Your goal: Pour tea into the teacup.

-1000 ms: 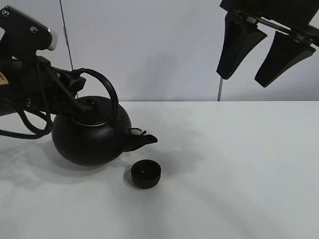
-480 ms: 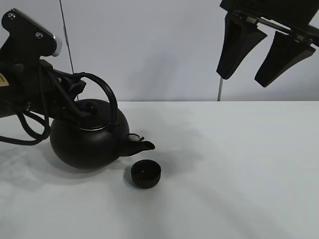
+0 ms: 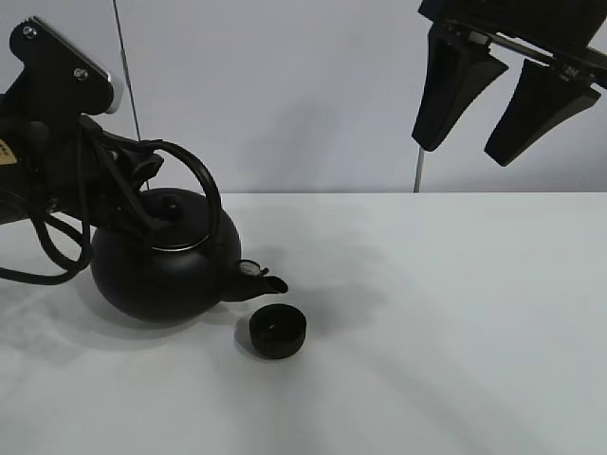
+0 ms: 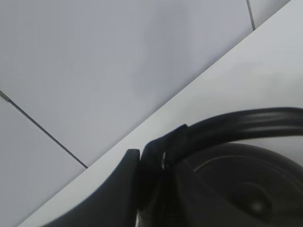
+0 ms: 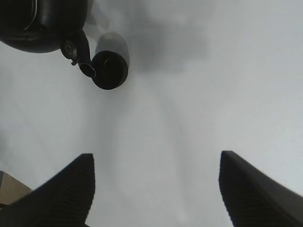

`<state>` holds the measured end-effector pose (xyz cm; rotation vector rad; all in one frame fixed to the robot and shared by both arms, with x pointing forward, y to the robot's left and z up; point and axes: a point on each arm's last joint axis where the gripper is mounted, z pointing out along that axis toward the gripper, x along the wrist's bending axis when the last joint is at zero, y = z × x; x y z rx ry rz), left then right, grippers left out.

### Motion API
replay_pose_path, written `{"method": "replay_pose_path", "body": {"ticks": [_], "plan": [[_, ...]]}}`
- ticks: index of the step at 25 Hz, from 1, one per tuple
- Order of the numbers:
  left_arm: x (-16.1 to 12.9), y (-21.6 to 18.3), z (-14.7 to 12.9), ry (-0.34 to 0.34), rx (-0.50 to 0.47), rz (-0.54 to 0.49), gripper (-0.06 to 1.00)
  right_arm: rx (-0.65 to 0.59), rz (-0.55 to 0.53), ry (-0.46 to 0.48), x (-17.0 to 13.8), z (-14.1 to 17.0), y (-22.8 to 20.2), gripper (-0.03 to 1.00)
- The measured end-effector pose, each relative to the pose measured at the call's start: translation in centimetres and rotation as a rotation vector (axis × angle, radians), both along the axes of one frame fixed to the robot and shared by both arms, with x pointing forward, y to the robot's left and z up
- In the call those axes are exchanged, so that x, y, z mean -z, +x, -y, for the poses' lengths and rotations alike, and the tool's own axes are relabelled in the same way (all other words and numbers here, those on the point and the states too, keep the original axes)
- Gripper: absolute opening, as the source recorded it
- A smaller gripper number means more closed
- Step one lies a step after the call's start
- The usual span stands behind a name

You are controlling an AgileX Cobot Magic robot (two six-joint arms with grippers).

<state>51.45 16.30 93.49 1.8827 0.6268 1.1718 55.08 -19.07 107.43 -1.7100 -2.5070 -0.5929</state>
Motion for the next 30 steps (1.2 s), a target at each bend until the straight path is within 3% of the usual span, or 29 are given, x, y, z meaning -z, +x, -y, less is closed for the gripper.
{"method": "replay_pose_path", "body": {"ticks": [22, 30], "plan": [[0.00, 0.00, 0.00, 0.092, 0.024, 0.039, 0.12, 0.000, 0.000, 0.000, 0.00, 0.00, 0.00, 0.51], [0.00, 0.00, 0.00, 0.095, 0.025, 0.040, 0.12, 0.000, -0.001, 0.002, -0.01, -0.02, 0.00, 0.51]]}}
